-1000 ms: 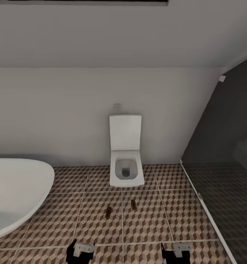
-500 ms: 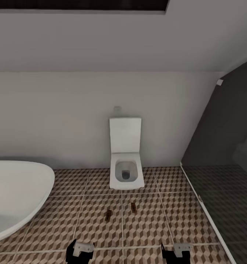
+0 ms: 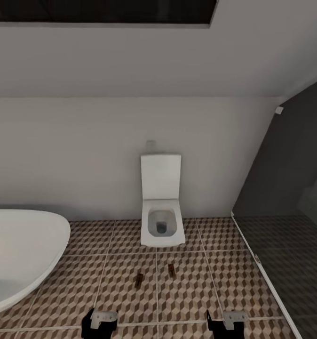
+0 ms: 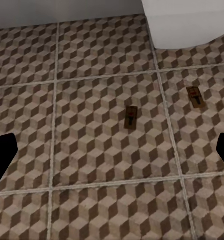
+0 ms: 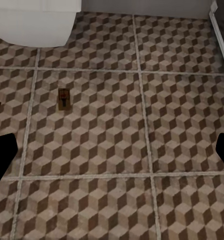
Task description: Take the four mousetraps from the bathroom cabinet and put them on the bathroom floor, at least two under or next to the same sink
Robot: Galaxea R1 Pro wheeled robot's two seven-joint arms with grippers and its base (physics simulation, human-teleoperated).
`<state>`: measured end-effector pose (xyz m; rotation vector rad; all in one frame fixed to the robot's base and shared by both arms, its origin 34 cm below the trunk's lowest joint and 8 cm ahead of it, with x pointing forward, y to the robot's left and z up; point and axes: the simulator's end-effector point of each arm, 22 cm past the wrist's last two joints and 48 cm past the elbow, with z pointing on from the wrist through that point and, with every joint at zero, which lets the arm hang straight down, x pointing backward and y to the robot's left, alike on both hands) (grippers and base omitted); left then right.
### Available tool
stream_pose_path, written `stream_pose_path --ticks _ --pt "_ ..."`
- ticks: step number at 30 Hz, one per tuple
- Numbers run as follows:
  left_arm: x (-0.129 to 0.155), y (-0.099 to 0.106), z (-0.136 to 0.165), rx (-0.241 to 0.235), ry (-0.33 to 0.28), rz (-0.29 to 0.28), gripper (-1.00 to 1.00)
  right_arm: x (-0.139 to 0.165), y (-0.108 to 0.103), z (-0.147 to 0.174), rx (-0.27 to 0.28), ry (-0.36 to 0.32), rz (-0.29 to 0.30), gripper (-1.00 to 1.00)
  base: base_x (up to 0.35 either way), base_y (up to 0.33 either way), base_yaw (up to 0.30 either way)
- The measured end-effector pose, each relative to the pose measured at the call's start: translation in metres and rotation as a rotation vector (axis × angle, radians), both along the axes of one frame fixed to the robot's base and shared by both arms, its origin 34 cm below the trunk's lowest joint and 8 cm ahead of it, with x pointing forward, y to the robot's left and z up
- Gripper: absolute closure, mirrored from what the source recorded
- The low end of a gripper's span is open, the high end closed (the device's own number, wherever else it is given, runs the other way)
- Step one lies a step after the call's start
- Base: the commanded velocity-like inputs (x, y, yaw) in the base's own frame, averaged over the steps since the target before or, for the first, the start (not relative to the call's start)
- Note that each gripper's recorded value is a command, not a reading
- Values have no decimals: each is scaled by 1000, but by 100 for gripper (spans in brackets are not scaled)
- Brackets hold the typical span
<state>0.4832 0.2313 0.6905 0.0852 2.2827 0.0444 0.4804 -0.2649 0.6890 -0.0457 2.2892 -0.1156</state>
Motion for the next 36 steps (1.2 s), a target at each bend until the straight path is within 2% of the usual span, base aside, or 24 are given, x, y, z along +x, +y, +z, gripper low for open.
stream_pose_path --ticks 36 --pt "17 1 22 -4 -55 14 -100 18 1 23 1 -61 2 -100 0 0 0"
